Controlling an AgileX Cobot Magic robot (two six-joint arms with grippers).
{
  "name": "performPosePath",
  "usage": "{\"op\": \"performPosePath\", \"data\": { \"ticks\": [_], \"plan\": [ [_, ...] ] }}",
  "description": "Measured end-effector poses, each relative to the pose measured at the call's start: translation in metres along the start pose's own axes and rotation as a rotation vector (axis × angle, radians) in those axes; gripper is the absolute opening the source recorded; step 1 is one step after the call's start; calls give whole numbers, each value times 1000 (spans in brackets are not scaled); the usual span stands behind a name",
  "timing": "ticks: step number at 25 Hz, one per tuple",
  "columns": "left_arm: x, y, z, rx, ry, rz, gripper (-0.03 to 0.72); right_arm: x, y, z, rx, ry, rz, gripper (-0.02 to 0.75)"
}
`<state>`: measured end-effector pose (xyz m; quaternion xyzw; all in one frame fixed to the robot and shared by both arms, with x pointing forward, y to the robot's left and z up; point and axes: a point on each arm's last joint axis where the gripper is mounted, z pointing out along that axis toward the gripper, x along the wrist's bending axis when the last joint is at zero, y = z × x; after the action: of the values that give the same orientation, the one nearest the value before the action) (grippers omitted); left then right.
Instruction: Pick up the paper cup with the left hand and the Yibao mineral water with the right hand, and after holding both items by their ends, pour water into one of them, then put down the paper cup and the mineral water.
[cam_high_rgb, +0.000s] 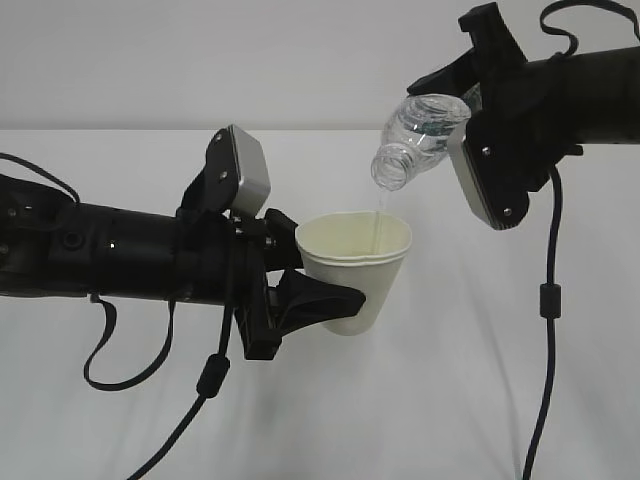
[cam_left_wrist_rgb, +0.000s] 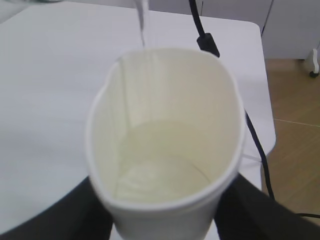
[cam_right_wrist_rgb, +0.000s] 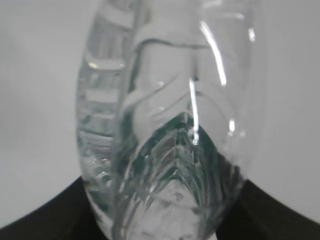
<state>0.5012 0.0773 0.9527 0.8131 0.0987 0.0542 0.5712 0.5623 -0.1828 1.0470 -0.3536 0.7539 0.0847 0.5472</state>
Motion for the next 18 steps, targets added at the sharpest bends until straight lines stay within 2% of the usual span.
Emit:
{"op": "performPosePath", "data": {
  "ticks": [18],
  "plan": [
    [4, 0, 0, 1, 40, -4, 397, 0, 0, 0, 0, 0, 0, 423]
  ]
}}
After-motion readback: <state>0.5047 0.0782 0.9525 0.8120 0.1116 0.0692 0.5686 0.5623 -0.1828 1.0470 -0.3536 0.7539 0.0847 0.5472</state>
